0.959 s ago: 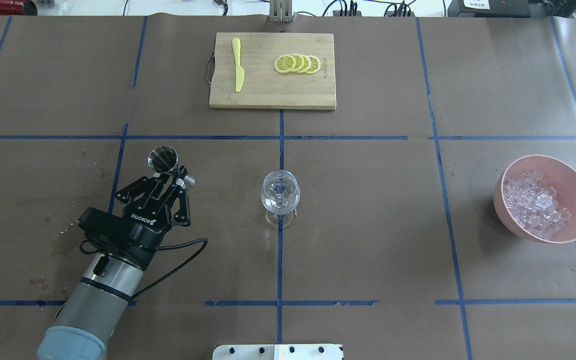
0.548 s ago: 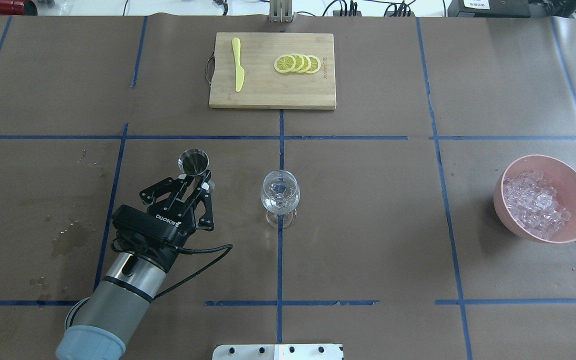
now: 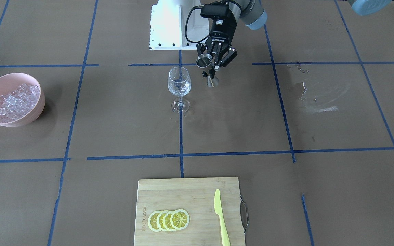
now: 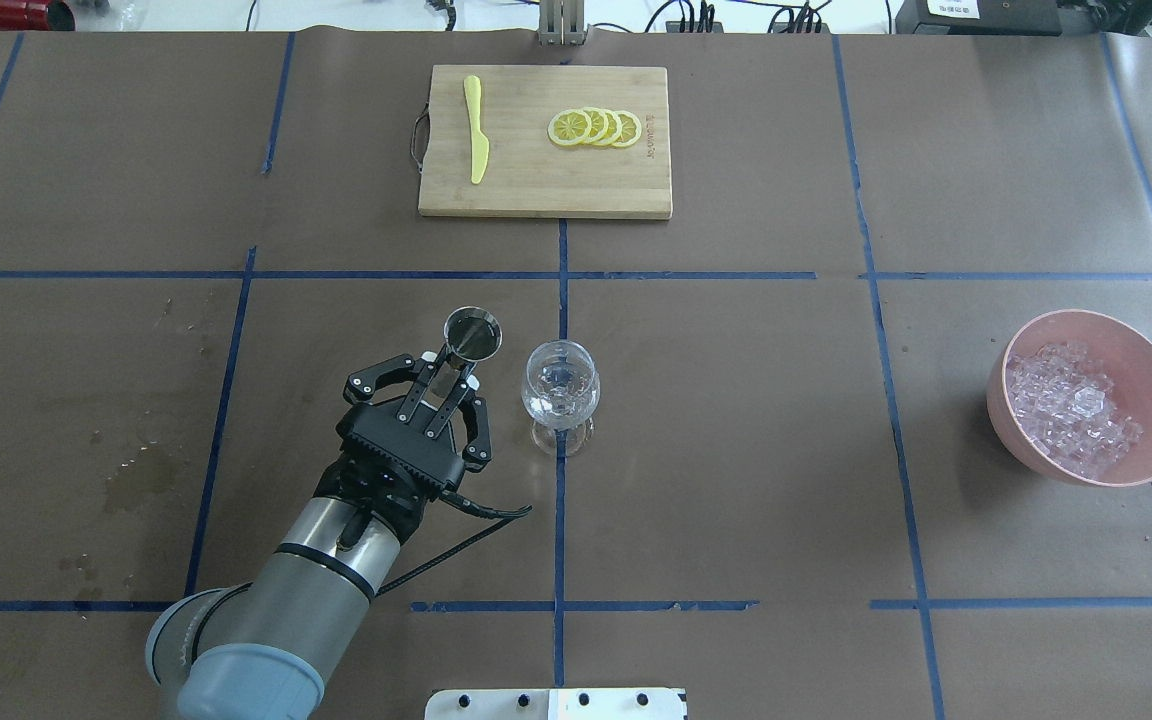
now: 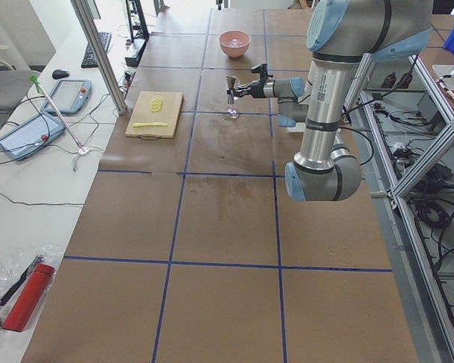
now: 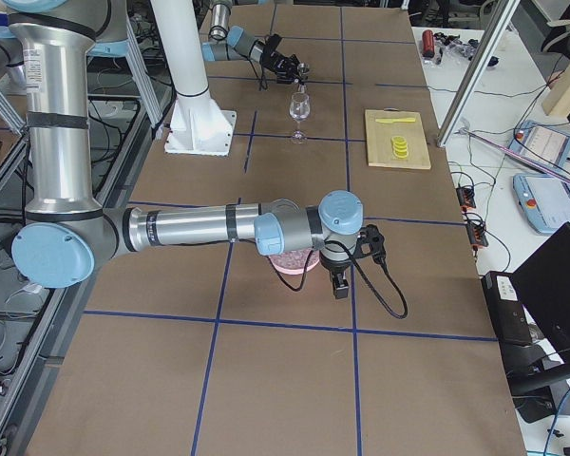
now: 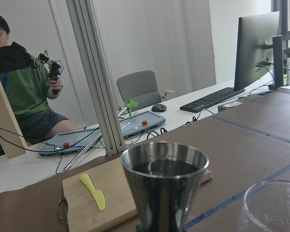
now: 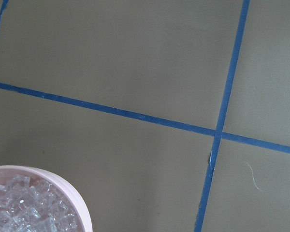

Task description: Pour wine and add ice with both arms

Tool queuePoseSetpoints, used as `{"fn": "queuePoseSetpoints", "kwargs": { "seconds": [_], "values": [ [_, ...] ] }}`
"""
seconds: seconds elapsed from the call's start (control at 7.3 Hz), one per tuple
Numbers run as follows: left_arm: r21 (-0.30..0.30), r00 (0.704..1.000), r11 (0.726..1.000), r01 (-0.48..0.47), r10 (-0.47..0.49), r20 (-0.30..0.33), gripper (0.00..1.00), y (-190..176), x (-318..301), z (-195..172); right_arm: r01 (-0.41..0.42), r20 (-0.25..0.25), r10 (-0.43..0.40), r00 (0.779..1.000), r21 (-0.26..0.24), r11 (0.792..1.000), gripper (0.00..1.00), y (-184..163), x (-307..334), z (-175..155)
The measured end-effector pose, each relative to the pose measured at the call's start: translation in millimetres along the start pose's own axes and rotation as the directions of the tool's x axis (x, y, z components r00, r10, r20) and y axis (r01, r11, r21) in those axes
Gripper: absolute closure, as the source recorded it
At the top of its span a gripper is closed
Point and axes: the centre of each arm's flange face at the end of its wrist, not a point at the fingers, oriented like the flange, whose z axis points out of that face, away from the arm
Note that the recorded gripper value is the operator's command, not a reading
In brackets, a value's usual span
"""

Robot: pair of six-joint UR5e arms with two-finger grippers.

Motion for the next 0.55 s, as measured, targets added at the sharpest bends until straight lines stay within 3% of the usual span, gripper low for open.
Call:
{"fn": "queuePoseSetpoints", "kwargs": {
  "seconds": [0.55],
  "values": [
    [-0.055, 0.986, 0.985, -0.161, 0.159, -0.046, 1.0, -1.6, 12.5, 3.2, -0.003, 0.0, 0.003, 1.0, -0.004, 1.0, 0.0, 0.5, 1.3, 1.6]
  ]
}}
